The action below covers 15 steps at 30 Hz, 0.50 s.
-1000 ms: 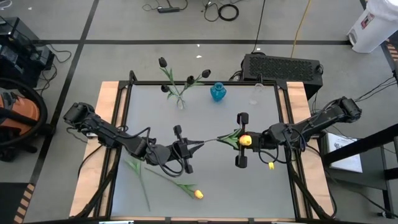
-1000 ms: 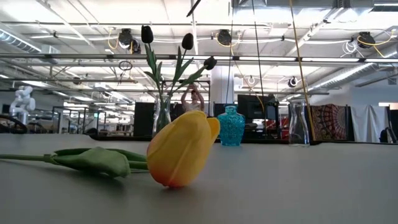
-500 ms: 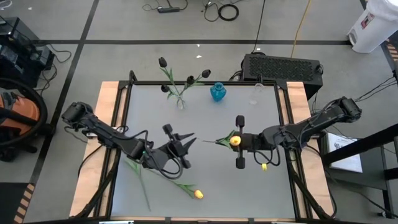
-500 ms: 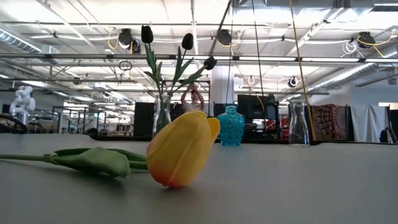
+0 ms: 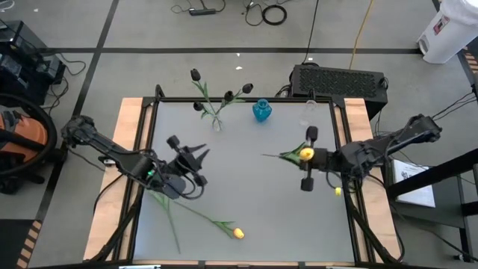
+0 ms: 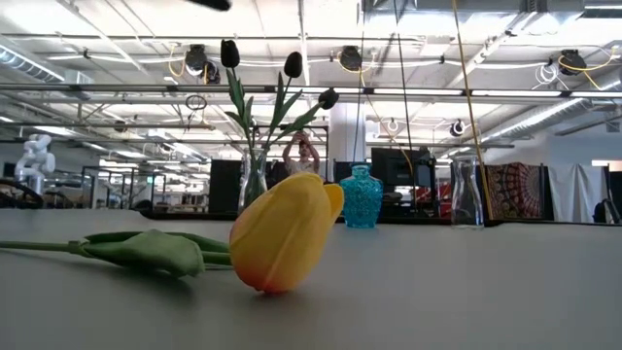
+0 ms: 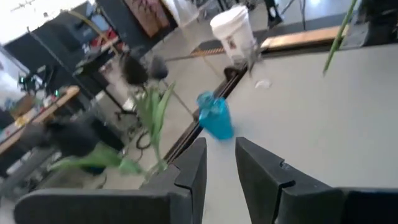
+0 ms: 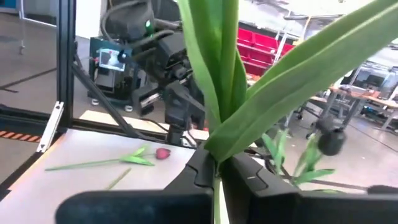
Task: Sort flowers into vase by color
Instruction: Put the yellow flower into the right transparent flower vase
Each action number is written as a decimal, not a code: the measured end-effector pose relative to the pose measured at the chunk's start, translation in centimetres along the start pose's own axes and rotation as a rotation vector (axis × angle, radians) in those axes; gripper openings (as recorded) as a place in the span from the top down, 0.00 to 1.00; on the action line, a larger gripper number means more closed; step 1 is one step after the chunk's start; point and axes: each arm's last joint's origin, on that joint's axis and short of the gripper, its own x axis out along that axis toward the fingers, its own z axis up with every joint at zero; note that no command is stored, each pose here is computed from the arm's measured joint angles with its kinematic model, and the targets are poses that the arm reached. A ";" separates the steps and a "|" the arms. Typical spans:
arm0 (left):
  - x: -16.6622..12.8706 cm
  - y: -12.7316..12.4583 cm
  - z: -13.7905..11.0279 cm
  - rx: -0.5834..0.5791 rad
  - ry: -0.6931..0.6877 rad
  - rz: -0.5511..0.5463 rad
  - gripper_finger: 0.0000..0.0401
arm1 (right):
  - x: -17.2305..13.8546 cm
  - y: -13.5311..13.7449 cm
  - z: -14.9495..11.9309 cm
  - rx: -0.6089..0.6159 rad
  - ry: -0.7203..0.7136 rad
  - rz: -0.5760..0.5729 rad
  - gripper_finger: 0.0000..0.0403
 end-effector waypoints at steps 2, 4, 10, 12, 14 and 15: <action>-0.3 1.0 -0.6 -0.008 0.032 0.009 0.77 | -0.8 -0.7 0.2 -0.006 0.013 -0.044 0.99; -0.7 1.9 -1.2 -0.014 0.066 0.022 0.77 | -1.6 -1.3 0.2 -0.020 0.033 -0.104 0.99; -1.2 3.7 -3.1 -0.009 0.148 0.103 0.77 | -3.4 -2.9 0.3 -0.057 0.086 -0.254 0.99; -1.3 4.1 -3.7 -0.011 0.166 0.130 0.77 | -4.0 -3.3 0.2 -0.064 0.103 -0.298 0.99; -1.3 4.3 -4.5 -0.011 0.173 0.160 0.77 | -4.5 -3.9 0.2 -0.071 0.120 -0.346 0.99; -1.3 4.4 -4.8 -0.010 0.174 0.174 0.77 | -4.8 -4.1 0.1 -0.074 0.128 -0.367 0.99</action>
